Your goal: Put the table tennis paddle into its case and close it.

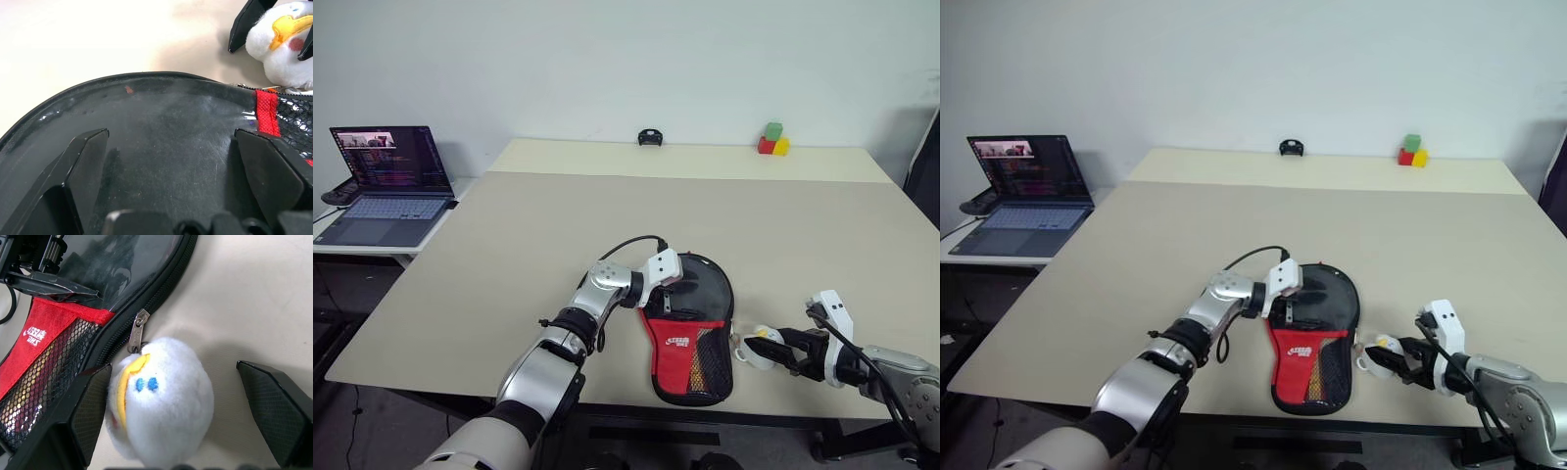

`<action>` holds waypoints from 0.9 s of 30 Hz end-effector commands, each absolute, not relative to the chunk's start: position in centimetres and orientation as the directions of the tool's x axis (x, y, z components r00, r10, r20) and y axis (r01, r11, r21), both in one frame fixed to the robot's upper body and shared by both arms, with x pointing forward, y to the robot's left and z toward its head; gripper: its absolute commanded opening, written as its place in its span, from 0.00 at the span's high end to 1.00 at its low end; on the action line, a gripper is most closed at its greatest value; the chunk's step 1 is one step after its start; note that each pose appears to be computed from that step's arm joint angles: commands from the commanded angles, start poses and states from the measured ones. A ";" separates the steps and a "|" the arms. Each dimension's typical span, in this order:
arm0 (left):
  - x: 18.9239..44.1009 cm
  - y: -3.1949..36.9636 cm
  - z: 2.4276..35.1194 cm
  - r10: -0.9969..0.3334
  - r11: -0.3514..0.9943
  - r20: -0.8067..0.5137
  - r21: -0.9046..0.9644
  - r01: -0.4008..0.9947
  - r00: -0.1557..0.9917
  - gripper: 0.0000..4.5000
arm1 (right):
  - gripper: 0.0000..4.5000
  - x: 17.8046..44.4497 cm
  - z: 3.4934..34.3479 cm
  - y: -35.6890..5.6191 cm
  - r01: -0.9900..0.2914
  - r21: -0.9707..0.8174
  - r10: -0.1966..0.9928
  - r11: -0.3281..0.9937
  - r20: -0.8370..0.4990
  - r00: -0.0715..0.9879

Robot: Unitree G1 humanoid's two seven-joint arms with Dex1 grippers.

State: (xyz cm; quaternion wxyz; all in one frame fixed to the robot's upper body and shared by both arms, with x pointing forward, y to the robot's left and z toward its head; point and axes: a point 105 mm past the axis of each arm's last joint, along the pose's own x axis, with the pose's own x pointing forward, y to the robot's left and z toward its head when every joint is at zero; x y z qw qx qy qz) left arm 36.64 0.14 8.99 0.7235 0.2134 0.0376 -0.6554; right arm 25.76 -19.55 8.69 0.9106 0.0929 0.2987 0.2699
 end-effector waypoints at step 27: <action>32.1 2.8 1.3 -0.816 -0.147 -0.569 0.032 0.989 -0.103 0.00 | 0.94 25.4 13.7 -18.4 -0.667 0.141 0.629 0.732 -0.517 0.580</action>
